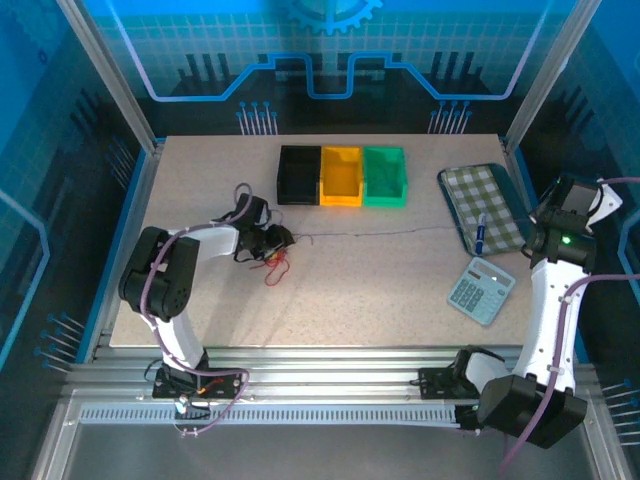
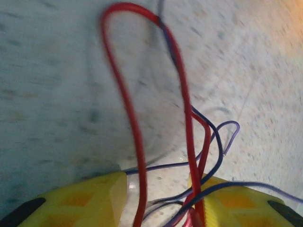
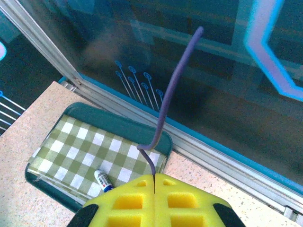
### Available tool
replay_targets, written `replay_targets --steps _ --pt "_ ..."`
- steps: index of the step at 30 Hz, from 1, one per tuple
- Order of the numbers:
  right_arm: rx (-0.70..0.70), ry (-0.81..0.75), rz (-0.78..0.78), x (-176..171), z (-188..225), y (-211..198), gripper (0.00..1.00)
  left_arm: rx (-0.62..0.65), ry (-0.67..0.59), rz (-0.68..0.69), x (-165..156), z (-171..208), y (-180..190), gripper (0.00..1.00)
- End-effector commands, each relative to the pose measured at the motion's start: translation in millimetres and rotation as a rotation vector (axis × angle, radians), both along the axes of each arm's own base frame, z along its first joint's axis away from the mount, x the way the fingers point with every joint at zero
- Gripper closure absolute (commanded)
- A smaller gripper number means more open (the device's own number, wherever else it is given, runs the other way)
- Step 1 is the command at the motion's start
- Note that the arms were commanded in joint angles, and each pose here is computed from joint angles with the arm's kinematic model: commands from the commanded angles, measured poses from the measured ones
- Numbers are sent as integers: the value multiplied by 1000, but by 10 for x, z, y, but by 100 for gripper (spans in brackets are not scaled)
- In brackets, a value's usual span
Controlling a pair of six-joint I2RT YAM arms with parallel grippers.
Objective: Untangle the cables
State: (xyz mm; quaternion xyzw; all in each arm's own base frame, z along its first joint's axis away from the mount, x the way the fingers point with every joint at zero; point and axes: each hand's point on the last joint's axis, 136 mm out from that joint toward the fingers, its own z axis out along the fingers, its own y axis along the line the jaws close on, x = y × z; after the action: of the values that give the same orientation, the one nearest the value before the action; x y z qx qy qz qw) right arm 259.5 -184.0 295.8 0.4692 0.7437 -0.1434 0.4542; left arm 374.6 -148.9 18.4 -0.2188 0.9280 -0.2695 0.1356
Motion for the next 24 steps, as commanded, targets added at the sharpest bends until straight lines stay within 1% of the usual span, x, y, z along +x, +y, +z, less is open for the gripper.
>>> replay_targets --steps 1,6,9,12,16,18,21,24 --pt "-48 -34 -65 -76 210 -137 100 239 312 209 -604 -525 664 58" --pt "-51 -35 -62 -55 219 -147 100 278 344 316 -549 -347 792 57" --pt "-44 -35 -55 -37 211 -139 100 257 334 351 -467 -244 827 56" --pt "-41 -34 -59 -39 198 -142 100 237 351 407 -438 -208 915 55" --pt "-49 -29 -72 -69 208 -165 100 168 394 520 -496 -248 1063 55" --pt "-41 -33 -68 -63 195 -157 100 172 409 554 -530 -237 1169 55" --pt "-8 -41 -41 -11 121 -103 100 216 374 526 -459 -134 1259 55" --pt "29 -42 10 77 4 8 100 244 342 475 -368 -37 1178 55"
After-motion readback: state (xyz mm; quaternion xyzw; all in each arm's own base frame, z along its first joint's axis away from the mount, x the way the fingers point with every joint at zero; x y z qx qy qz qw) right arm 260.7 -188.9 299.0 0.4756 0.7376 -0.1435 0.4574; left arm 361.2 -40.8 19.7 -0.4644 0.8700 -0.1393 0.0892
